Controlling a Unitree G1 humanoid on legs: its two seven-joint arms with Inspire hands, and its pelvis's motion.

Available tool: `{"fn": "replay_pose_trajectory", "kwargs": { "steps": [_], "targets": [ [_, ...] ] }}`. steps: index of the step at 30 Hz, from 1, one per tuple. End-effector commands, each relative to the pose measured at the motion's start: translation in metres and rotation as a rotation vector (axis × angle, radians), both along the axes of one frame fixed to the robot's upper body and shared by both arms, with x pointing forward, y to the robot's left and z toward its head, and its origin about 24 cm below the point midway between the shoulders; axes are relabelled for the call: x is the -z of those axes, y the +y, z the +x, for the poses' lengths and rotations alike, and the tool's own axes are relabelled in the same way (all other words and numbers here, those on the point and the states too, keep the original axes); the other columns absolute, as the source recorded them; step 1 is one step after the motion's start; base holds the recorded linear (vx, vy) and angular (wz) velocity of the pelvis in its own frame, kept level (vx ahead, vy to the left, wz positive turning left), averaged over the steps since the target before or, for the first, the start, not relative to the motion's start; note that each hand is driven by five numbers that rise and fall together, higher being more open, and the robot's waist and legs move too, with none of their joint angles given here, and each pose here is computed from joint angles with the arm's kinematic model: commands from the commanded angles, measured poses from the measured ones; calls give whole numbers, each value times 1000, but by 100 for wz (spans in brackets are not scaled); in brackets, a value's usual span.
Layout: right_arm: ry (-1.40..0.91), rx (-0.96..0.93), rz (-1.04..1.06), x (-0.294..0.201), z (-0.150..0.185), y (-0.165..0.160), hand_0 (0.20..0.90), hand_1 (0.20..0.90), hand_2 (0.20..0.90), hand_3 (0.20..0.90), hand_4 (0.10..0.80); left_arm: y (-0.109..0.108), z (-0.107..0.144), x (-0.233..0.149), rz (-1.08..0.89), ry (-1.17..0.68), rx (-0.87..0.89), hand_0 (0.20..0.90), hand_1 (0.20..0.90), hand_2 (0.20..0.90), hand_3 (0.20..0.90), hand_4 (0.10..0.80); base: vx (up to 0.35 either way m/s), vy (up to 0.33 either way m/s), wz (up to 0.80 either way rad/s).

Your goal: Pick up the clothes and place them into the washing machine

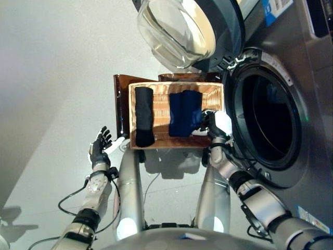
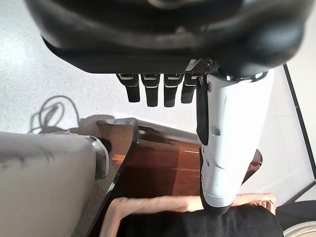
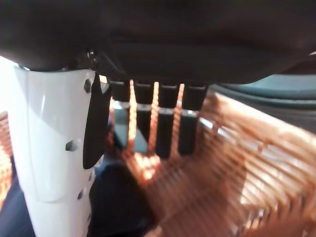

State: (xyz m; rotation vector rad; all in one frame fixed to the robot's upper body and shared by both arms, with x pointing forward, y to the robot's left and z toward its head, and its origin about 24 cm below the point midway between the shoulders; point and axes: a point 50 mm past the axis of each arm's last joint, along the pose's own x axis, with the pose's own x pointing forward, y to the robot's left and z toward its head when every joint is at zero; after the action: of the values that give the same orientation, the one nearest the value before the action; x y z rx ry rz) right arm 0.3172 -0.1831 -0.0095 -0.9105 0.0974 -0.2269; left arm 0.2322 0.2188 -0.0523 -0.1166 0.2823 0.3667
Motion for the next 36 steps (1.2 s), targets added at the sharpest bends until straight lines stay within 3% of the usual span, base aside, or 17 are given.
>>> {"fn": "replay_pose_trajectory", "kwargs": {
  "steps": [1, 20, 28, 36],
  "targets": [
    [-101, 1, 52, -18, 7, -5, 900, 900, 900, 900, 800, 31, -10, -11, 63, -62, -92, 900, 900, 900, 900, 800, -83, 7, 0],
    [-20, -19, 149, -4, 1, 4, 900, 900, 900, 900, 800, 35, -9, -11, 61, -54, -114, 900, 900, 900, 900, 800, 9, -5, 0],
    [-60, 62, 575, -6, 1, 25, 900, 900, 900, 900, 800, 37, -11, -6, 46, -18, -133, 900, 900, 900, 900, 800, 0, 0, 0],
    [-72, 91, 847, -10, 2, 55, 900, 900, 900, 900, 800, 37, -11, -3, 34, 14, -140, 900, 900, 900, 900, 800, -5, -2, -2]
  ]
}}
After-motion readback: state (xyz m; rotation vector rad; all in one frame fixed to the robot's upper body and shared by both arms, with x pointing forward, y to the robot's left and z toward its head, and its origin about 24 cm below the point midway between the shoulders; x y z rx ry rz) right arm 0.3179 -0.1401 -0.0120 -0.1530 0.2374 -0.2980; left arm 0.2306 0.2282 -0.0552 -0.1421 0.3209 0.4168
